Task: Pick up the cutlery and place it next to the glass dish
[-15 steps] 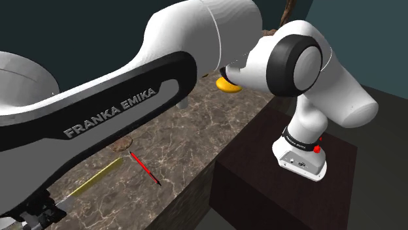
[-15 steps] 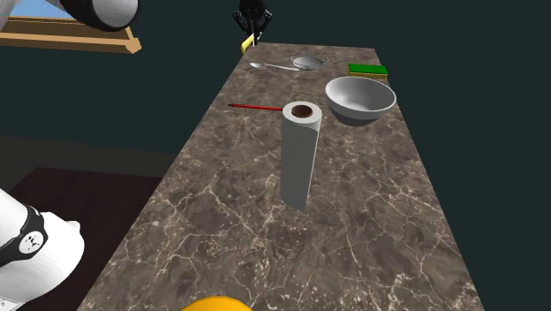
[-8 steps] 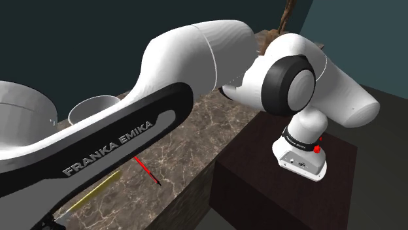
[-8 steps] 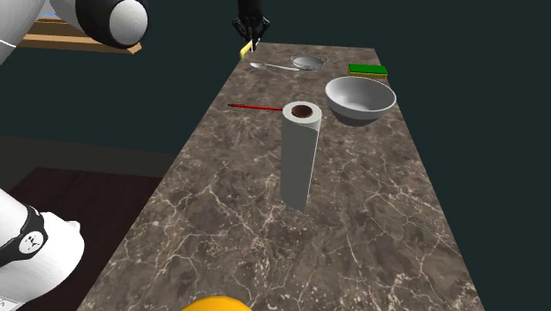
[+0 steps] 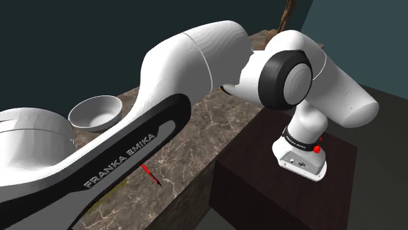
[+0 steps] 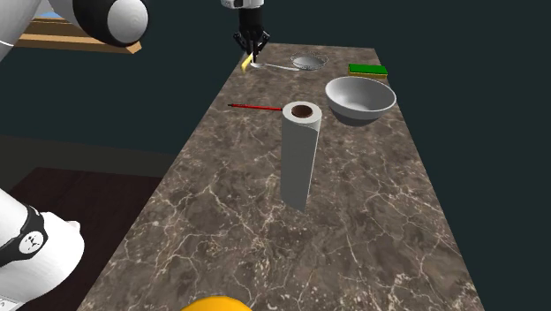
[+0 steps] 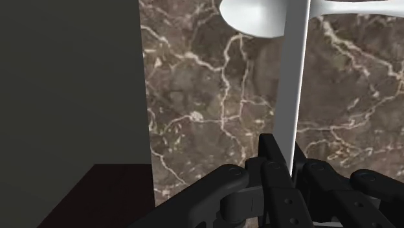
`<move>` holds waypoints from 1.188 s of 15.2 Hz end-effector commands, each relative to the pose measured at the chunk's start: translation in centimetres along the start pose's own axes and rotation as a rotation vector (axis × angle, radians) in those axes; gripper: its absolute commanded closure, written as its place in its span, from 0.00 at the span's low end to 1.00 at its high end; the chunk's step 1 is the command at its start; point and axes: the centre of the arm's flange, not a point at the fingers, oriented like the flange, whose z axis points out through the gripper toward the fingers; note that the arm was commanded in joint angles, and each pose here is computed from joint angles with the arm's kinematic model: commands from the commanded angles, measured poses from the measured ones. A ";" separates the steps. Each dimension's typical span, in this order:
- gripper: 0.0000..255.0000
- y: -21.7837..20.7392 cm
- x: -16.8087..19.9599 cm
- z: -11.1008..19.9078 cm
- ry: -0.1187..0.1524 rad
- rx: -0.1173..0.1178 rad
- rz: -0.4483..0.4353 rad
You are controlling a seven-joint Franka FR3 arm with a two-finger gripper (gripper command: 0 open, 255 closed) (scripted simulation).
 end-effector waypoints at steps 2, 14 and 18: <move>1.00 0.0 0.0 1.7 0.000 0.000 0.000; 1.00 0.0 -0.1 4.1 0.000 0.000 0.000; 0.00 0.0 -0.1 4.1 0.000 0.000 0.000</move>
